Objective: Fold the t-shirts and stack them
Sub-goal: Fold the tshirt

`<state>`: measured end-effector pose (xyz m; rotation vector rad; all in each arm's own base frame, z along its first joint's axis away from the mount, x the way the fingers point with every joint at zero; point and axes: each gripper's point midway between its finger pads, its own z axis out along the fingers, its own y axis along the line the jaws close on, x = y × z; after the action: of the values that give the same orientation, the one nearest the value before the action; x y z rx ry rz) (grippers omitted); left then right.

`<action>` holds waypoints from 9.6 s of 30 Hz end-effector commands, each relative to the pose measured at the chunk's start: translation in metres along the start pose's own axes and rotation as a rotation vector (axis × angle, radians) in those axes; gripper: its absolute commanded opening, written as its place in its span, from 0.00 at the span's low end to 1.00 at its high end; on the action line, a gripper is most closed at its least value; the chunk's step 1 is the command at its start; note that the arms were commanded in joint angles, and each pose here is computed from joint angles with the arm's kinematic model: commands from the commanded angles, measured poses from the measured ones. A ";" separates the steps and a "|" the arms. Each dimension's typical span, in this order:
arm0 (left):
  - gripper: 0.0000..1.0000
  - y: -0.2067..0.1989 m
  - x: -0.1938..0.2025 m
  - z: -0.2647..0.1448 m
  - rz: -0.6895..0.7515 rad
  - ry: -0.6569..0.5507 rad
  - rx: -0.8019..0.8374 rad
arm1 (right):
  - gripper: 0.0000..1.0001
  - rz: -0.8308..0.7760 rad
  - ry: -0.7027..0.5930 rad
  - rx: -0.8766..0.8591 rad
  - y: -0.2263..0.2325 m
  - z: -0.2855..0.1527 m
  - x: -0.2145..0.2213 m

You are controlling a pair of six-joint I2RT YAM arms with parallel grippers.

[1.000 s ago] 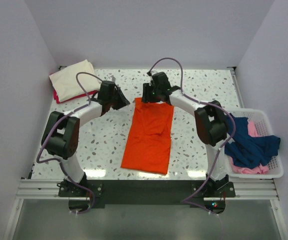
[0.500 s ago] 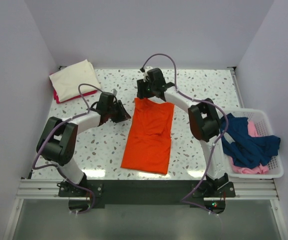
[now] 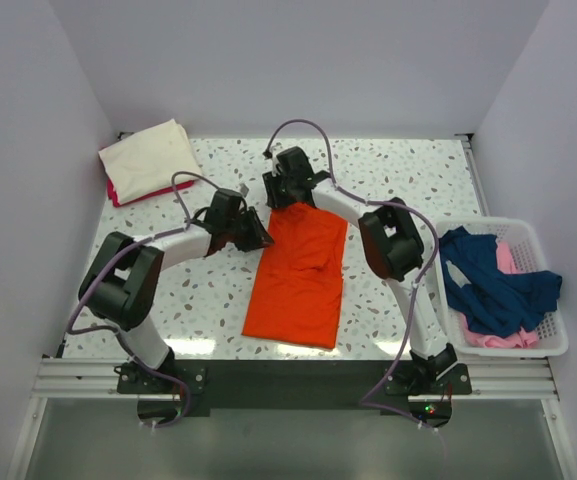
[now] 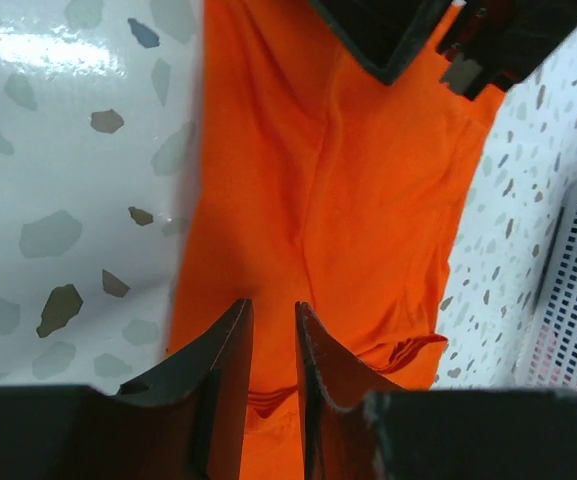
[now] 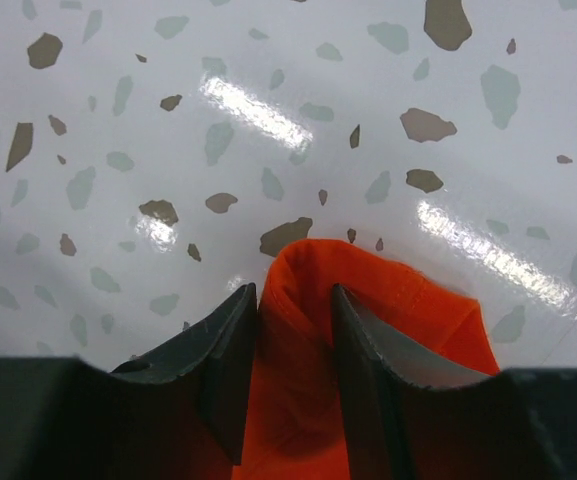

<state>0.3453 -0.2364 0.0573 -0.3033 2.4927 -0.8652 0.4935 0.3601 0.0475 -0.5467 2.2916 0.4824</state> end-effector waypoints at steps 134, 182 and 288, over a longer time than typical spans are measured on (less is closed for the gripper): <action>0.00 0.063 0.030 0.035 0.006 0.061 -0.235 | 0.22 0.300 0.096 0.196 -0.055 -0.109 0.064; 0.16 0.030 0.007 0.028 0.049 0.020 -0.139 | 0.08 0.314 0.156 0.372 -0.082 -0.112 0.089; 0.21 0.103 0.193 -0.091 0.032 0.293 -0.180 | 0.15 0.930 0.335 0.016 0.039 -0.262 0.307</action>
<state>0.1499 -0.1980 0.0118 -0.2260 2.7390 -0.8571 0.1292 0.2003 0.0140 0.5483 2.7654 0.9205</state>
